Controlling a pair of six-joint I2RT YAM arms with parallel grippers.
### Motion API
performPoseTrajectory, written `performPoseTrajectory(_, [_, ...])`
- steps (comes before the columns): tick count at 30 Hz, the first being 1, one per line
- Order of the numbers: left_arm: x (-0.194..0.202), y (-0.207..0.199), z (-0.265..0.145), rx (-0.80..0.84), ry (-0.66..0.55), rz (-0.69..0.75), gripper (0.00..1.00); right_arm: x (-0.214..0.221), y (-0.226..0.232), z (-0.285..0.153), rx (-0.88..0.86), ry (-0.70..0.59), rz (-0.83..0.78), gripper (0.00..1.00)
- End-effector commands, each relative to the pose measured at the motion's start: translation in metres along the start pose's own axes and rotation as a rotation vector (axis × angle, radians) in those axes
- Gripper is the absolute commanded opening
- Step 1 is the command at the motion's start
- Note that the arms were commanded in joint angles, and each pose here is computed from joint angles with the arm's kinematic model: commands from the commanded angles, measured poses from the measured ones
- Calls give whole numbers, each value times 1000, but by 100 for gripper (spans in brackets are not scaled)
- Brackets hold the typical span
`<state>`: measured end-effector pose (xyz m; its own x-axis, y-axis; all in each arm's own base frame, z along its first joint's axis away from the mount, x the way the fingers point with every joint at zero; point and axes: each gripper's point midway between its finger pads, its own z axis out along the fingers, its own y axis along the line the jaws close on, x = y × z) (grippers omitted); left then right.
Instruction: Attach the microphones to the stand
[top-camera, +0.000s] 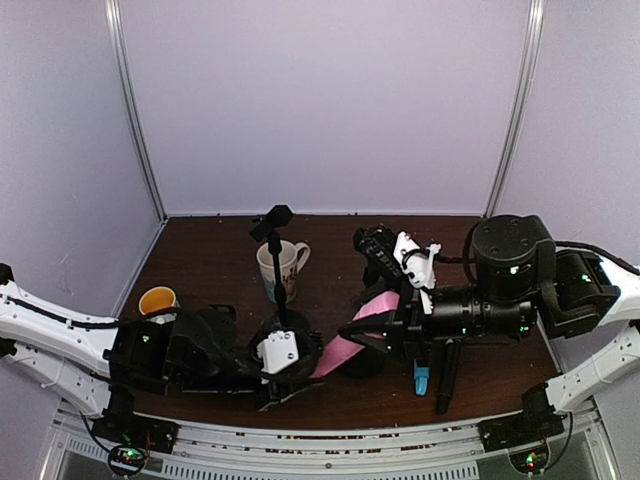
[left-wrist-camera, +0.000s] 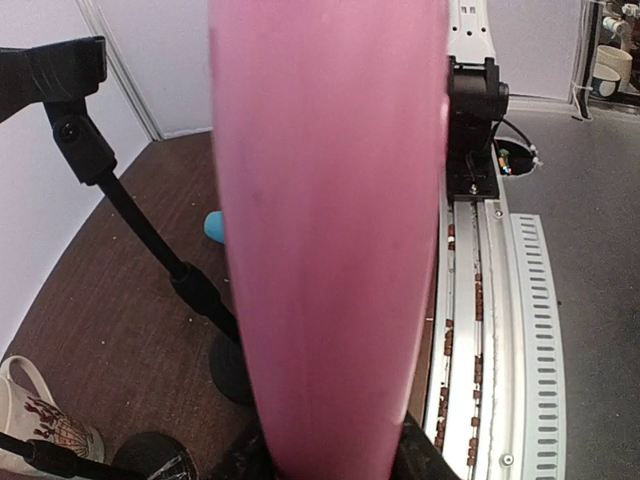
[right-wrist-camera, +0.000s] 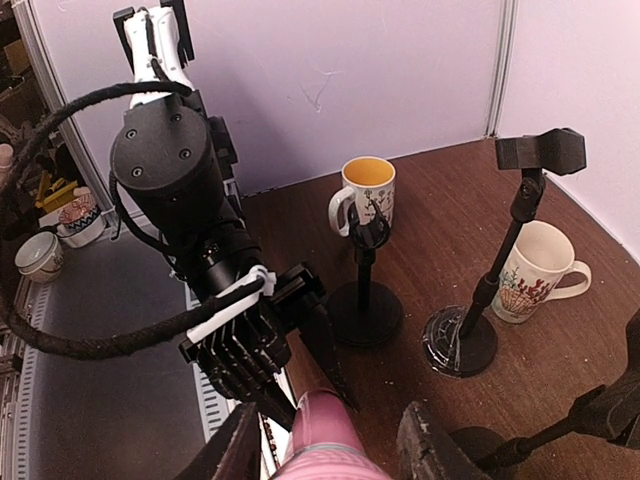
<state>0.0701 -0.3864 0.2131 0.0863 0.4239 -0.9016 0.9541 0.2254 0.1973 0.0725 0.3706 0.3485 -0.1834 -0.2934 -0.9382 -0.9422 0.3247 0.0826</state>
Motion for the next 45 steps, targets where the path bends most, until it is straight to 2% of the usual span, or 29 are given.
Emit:
performPoseTrajectory(1, [-17, 0, -4, 12, -70, -9, 34, -24, 4, -8, -37, -57, 15, 24])
performPoseTrajectory(6, [-19, -2, -5, 24, -90, -14, 19, -22, 6, -4, -51, -48, 27, 25])
performPoseTrajectory(7, [-20, -2, -5, 24, -93, -18, 16, -20, 6, -2, -54, -40, 30, 31])
performPoseTrajectory(10, [-19, 3, -5, 3, -97, -47, 11, -21, -1, -4, -18, -28, 46, 66])
performPoseTrajectory(11, [-18, 4, -5, 0, -96, -60, 10, -23, -6, -8, 8, -29, 48, 74])
performPoseTrajectory(13, [-17, 9, -7, -10, -101, -97, 8, -32, -19, -22, 51, -48, 53, 81])
performPoseTrajectory(17, [-10, 24, -11, -46, -99, -186, 0, -36, -55, -45, 142, -77, 109, 83])
performPoseTrajectory(23, [-5, 38, -22, -91, -128, -236, 0, -24, -113, -62, 376, -83, 181, 85])
performPoseTrajectory(27, [-7, 44, -26, -106, -144, -244, 0, -16, -120, -51, 412, -43, 175, 87])
performPoseTrajectory(34, [-7, 49, -32, -116, -159, -264, 0, 4, -127, -20, 448, 54, 159, 97])
performPoseTrajectory(45, [-8, 50, -36, -118, -171, -271, 0, 23, -135, -3, 485, 91, 133, 78])
